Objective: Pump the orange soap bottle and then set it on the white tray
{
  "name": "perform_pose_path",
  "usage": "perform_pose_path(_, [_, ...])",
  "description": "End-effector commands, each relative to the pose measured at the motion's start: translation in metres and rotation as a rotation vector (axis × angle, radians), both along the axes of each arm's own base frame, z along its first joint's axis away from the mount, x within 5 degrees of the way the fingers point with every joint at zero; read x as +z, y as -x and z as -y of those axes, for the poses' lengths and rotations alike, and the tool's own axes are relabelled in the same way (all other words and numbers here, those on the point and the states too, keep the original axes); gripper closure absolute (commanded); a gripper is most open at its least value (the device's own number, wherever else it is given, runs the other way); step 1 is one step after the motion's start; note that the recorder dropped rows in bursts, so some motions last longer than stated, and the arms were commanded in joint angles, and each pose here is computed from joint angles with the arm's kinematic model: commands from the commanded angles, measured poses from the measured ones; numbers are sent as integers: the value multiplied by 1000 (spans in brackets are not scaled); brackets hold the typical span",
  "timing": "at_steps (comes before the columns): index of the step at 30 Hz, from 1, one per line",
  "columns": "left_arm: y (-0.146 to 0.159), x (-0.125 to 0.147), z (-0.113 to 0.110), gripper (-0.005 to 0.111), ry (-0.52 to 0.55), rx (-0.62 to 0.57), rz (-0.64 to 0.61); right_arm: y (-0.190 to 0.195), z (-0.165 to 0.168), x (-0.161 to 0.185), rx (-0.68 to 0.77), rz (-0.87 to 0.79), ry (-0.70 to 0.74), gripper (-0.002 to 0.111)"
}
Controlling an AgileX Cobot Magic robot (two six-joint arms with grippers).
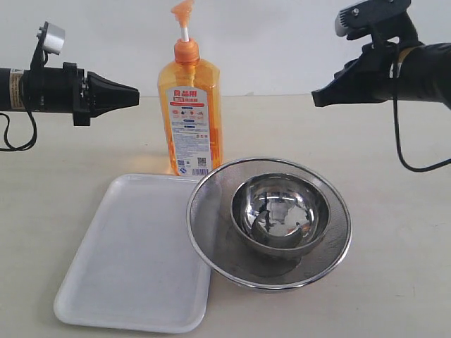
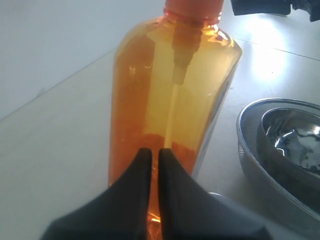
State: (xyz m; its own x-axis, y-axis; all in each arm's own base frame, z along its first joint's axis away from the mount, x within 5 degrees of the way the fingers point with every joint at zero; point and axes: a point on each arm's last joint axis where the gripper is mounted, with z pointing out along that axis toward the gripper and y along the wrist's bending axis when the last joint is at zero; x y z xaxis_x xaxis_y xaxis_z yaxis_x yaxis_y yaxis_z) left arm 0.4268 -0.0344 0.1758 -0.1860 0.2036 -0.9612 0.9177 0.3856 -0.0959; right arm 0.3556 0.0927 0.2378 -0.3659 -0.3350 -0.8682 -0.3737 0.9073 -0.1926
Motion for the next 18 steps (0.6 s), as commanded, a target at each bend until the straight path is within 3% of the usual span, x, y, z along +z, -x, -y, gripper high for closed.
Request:
perform_pose_path(1, [-1,2,2,102,11,-5,16,-7,2,2,63,48,80,108])
perform_pose_path(4, [-1,2,2,102,11,-5,16,-14,-7,-7,137,61,47,108])
perform_pose_path(7, [-1,2,2,102,11,-5,16,-16,-27,-13,401,96,6,108])
perform_pose_path(9, [-1,2,2,102,11,-5,16,-21,-34,-13,541,57,-135,108])
perform_pose_path(18, [-1,2,2,102,11,-4,16,-63,-9,-14,907,-102,-410,108])
